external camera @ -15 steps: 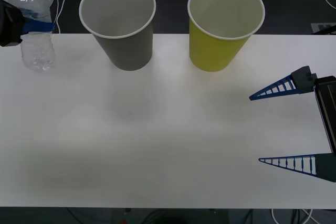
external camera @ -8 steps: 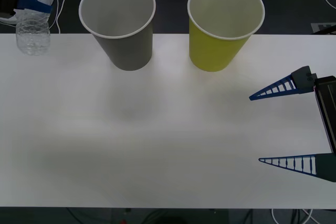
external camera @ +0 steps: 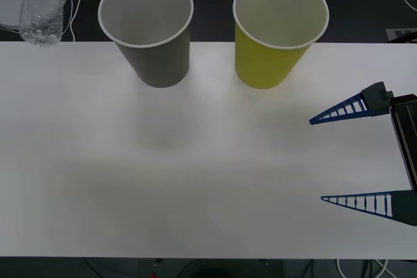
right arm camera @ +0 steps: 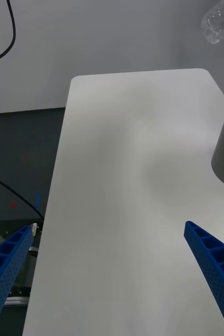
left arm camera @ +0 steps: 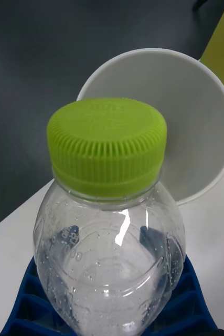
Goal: Put the can into the green bin and the plastic bottle into the gray bin
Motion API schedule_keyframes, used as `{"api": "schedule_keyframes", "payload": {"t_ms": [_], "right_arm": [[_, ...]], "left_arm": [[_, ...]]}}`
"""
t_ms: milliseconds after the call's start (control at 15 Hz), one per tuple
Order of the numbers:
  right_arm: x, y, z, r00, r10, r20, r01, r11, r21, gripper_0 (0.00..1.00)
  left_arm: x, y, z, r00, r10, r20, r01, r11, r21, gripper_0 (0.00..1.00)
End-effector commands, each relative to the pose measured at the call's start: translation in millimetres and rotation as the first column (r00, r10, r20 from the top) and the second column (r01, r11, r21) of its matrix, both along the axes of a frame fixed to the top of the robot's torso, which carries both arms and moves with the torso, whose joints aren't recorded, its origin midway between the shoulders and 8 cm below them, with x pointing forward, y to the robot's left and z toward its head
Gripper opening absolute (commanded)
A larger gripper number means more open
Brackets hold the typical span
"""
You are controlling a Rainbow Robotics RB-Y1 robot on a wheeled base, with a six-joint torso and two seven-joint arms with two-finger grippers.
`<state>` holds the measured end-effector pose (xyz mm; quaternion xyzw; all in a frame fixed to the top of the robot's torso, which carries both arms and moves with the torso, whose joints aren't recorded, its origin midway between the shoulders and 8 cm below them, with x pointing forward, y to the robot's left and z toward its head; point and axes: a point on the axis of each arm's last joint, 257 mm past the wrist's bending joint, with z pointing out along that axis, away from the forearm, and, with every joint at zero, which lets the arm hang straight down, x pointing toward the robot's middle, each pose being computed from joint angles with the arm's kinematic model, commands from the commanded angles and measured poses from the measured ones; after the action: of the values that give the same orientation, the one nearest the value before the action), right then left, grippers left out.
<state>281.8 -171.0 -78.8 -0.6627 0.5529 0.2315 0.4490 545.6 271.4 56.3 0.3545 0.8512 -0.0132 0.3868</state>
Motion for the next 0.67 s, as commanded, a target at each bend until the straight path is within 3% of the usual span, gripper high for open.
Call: {"api": "schedule_keyframes", "payload": {"t_ms": [67,667], "right_arm": [[0.0,0.0,0.0,1.0,0.0,0.0,0.0,1.0,0.0,1.0],[0.0,0.0,0.0,1.0,0.0,0.0,0.0,1.0,0.0,1.0]], "left_arm": [[13.0,-6.2,7.9,0.9998,-0.014,-0.017,0.014,0.999,0.032,0.0],[45.9,-55.4,29.6,0.9968,-0.043,-0.067,0.048,0.996,0.075,0.0]]}}
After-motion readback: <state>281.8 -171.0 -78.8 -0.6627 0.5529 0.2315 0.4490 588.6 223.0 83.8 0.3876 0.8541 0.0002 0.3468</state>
